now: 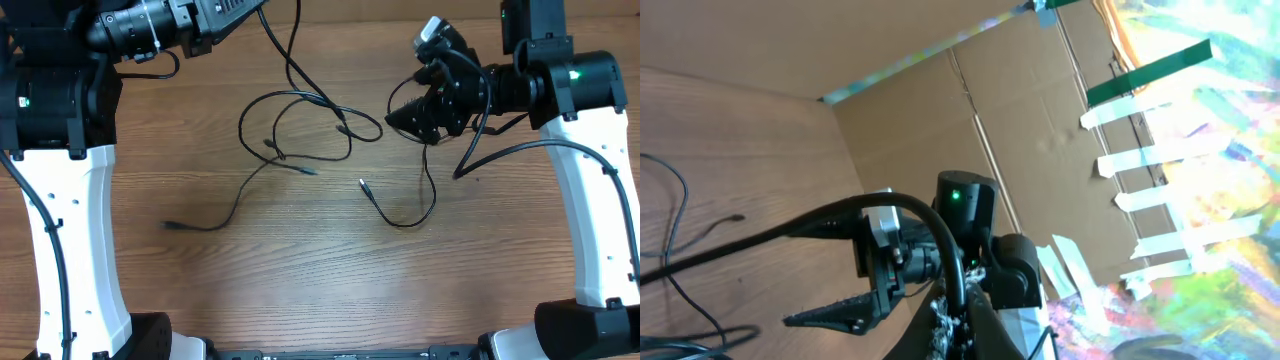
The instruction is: Untangle cables
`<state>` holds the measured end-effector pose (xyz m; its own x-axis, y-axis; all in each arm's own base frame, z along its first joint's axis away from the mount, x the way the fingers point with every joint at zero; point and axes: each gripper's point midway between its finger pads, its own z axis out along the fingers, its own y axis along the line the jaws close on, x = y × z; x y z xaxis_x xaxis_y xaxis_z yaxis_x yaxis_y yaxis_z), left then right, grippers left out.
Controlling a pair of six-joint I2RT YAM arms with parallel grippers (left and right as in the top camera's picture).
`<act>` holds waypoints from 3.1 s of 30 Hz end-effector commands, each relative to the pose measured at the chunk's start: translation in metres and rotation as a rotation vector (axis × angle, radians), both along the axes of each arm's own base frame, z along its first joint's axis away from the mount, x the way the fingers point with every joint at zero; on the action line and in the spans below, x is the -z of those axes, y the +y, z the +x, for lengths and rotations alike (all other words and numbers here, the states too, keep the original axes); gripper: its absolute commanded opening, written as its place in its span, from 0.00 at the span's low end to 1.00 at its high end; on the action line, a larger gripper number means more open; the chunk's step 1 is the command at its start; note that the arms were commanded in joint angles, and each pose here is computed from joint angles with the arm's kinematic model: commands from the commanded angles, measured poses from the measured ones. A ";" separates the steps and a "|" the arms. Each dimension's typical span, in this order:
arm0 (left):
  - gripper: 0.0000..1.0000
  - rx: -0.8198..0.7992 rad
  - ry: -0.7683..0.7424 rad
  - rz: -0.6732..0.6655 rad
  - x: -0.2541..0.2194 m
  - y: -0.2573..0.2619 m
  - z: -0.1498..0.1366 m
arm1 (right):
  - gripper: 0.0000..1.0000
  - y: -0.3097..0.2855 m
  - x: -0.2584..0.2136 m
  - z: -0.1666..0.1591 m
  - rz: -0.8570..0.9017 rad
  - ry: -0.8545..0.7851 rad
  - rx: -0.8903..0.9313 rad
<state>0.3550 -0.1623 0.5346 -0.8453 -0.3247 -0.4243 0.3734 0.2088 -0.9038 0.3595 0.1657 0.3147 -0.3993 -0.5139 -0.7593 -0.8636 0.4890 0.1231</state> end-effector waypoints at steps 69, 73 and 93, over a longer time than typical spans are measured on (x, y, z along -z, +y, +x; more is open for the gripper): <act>0.04 -0.578 0.585 1.139 0.303 0.158 0.025 | 0.04 -0.146 -0.245 0.007 0.306 -0.477 0.942; 0.04 -0.634 0.569 1.188 0.309 0.170 0.032 | 0.04 -0.190 -0.249 -0.011 0.293 -0.491 1.040; 0.04 -0.099 0.300 0.118 0.140 0.011 0.045 | 0.47 -0.118 -0.139 0.004 0.270 0.020 0.704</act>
